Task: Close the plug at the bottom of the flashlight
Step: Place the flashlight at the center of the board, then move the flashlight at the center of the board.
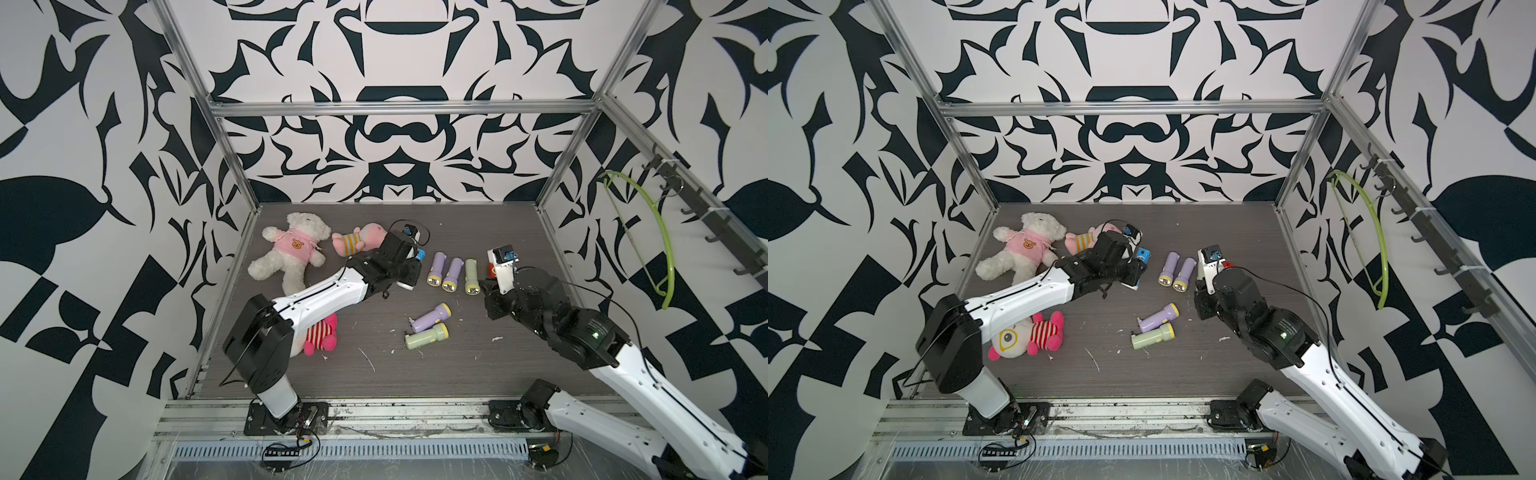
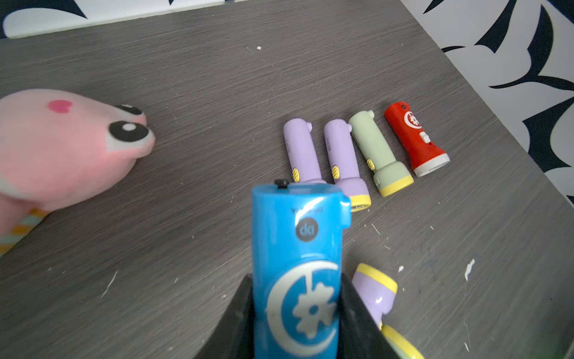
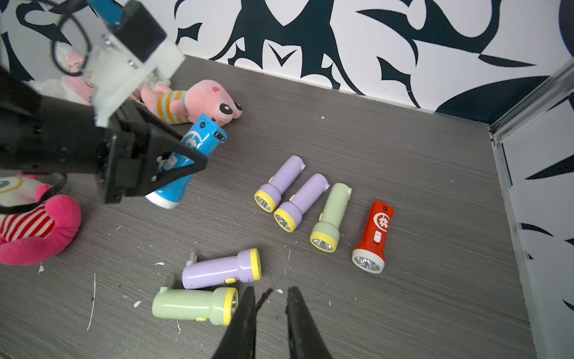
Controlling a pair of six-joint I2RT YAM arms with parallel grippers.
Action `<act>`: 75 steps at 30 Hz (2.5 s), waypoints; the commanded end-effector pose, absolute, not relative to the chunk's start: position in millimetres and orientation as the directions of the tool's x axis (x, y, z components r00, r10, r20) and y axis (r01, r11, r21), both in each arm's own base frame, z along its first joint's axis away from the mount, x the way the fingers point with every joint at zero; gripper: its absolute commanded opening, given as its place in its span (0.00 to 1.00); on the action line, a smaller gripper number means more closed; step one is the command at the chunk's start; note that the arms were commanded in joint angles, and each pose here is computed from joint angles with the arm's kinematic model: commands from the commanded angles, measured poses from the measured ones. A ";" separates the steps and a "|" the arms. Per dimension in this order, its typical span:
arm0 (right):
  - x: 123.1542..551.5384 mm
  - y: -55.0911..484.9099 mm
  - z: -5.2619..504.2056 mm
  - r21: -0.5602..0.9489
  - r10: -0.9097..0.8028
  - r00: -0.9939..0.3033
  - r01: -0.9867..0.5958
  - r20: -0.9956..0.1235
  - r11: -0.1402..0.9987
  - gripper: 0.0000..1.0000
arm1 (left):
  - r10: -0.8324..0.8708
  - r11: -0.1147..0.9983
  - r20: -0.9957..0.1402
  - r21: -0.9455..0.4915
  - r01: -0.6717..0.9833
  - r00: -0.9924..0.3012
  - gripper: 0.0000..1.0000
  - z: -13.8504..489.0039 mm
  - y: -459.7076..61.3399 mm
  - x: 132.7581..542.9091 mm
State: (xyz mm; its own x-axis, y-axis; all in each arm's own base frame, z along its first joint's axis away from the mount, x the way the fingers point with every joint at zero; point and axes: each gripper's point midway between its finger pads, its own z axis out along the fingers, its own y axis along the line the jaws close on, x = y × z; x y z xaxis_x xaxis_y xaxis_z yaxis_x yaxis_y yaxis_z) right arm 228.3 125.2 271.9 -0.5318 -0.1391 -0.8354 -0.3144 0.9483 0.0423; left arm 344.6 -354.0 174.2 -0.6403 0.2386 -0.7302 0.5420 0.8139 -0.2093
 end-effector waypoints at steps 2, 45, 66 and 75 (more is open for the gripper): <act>220.1 102.8 268.2 0.032 -0.100 -0.555 -0.224 -0.826 0.974 0.21 | 0.243 0.823 -0.697 -0.220 0.524 -0.674 0.00 159.9 -373.2 368.1; 216.5 86.1 250.9 -0.025 -0.118 -0.579 -0.167 -0.807 0.986 0.24 | 0.159 0.890 -0.539 -0.285 0.357 -0.827 0.33 51.1 -390.1 451.9; 217.6 87.8 243.1 -0.033 -0.128 -0.596 -0.168 -0.793 0.985 0.31 | 0.113 0.878 -0.542 -0.338 0.339 -0.833 0.50 67.3 -384.0 452.1; 214.2 118.2 201.1 0.042 -0.153 -0.713 -0.249 -0.684 0.968 0.31 | 0.124 0.908 -0.604 -0.252 0.336 -0.788 0.51 102.6 -341.9 427.7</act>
State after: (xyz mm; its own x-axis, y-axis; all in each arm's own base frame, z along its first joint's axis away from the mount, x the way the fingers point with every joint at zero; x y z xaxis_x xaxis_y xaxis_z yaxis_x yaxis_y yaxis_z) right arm 214.9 102.6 212.4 -0.6811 -0.1665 -0.7130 -0.2195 0.9754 -0.0181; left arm 428.8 -356.8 70.0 -0.8312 0.1312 -0.5403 0.3271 0.9012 -0.2844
